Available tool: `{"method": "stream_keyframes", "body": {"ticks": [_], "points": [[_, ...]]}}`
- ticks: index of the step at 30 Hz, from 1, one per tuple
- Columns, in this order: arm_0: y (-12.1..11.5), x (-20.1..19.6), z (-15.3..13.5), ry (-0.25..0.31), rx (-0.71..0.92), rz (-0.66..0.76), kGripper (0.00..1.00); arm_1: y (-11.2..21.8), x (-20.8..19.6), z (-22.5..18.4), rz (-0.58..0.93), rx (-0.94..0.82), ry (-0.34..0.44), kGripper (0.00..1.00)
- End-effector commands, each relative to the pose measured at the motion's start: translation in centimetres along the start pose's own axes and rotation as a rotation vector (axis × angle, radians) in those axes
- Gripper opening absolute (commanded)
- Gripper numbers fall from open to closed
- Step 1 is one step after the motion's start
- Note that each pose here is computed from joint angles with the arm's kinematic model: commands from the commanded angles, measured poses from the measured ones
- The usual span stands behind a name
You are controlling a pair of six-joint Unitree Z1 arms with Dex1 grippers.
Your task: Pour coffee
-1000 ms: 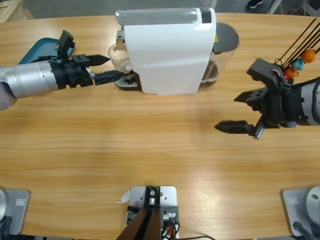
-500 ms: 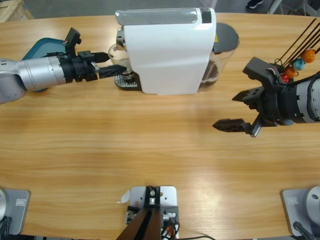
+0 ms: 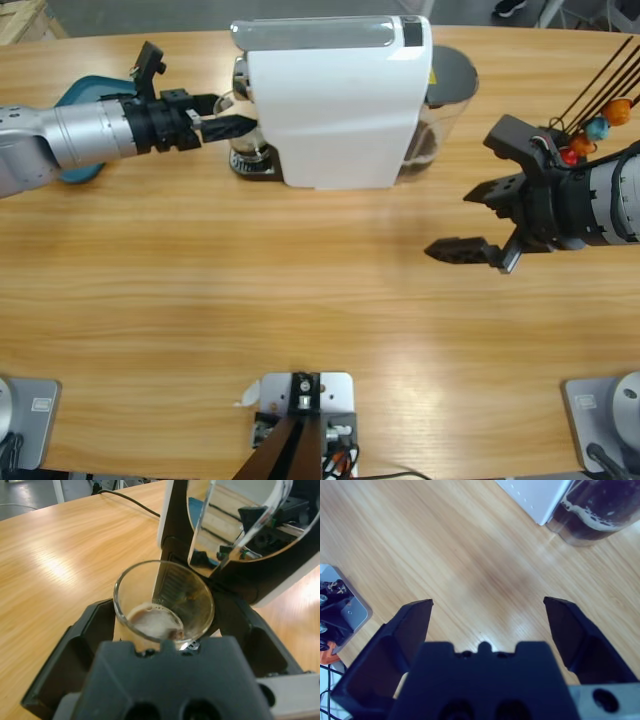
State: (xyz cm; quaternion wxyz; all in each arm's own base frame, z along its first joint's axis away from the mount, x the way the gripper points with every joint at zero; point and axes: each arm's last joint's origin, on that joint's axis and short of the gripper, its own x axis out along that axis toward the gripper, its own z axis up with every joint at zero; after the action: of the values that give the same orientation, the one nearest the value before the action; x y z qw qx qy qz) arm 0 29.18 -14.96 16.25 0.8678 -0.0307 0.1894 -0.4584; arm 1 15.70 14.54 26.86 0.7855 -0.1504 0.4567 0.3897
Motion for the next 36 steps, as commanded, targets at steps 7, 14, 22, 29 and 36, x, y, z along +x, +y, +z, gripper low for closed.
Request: {"method": "stream_keyframes", "body": {"ticks": [7,14,22,29,36], "points": [[0.9,2.0,-0.4,0.086,-0.076,-0.026,0.818,0.0,0.8,-0.2,0.000,0.015,0.046,1.000],[0.8,2.1,-0.3,0.093,-0.077,-0.028,0.605,0.0,0.8,-0.2,0.000,0.015,0.044,1.000],[0.8,2.1,-0.3,0.095,-0.078,-0.028,0.400,0.0,0.8,-0.2,0.000,0.015,0.044,1.000],[0.1,1.0,-0.7,0.108,-0.075,-0.025,0.388,0.0,0.8,-0.2,0.000,0.015,0.044,1.000],[-1.0,-1.3,0.7,0.067,-0.041,0.009,0.388,0.0,0.8,-0.2,0.001,0.015,0.046,1.000]]}}
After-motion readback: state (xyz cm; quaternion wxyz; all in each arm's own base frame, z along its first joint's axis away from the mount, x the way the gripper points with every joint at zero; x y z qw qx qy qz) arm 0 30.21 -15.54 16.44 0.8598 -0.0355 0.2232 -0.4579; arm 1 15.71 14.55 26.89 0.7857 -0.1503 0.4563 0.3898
